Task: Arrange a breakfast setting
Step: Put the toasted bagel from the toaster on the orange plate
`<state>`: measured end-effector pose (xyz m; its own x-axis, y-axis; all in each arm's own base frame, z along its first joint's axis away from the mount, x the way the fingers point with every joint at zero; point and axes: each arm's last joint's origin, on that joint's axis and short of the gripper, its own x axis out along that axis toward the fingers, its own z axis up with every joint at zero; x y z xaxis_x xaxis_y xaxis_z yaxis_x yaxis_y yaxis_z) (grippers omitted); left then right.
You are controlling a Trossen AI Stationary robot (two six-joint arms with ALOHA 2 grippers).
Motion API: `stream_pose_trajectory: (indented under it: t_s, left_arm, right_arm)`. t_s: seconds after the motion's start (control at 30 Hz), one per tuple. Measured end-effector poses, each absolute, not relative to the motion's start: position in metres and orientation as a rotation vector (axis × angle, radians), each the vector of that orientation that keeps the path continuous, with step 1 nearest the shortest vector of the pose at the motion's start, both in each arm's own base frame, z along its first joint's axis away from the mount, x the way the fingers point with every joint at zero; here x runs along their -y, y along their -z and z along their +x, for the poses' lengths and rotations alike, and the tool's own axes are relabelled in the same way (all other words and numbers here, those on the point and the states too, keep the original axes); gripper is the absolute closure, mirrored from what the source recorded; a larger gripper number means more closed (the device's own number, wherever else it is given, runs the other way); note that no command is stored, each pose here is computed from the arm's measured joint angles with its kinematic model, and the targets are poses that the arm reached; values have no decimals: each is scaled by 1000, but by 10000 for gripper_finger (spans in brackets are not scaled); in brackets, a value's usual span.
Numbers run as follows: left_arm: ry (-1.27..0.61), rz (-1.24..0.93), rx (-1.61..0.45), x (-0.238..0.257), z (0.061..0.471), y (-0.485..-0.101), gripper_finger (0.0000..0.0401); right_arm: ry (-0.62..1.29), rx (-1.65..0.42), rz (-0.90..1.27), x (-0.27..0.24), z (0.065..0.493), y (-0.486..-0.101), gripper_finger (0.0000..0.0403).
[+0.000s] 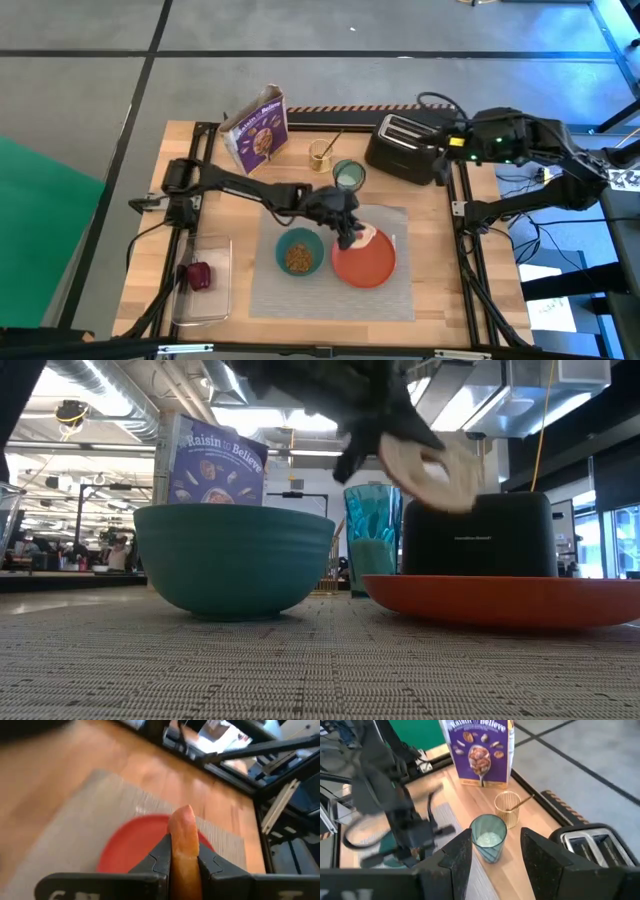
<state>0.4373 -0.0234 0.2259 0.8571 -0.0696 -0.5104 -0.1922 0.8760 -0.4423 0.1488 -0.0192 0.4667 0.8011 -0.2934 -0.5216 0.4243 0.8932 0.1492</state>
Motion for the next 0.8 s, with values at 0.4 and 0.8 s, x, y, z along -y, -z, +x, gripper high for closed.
stream_pose_trajectory:
  t_s: [0.4,0.8]
  left_arm:
    - [-176,-553,-605,38,453,-170,369]
    - [-267,-516,-633,30,452,-159,318]
  right_arm:
    - [315,-577,195,17,147,-463,244]
    - [307,-651,169,17,143,-457,244]
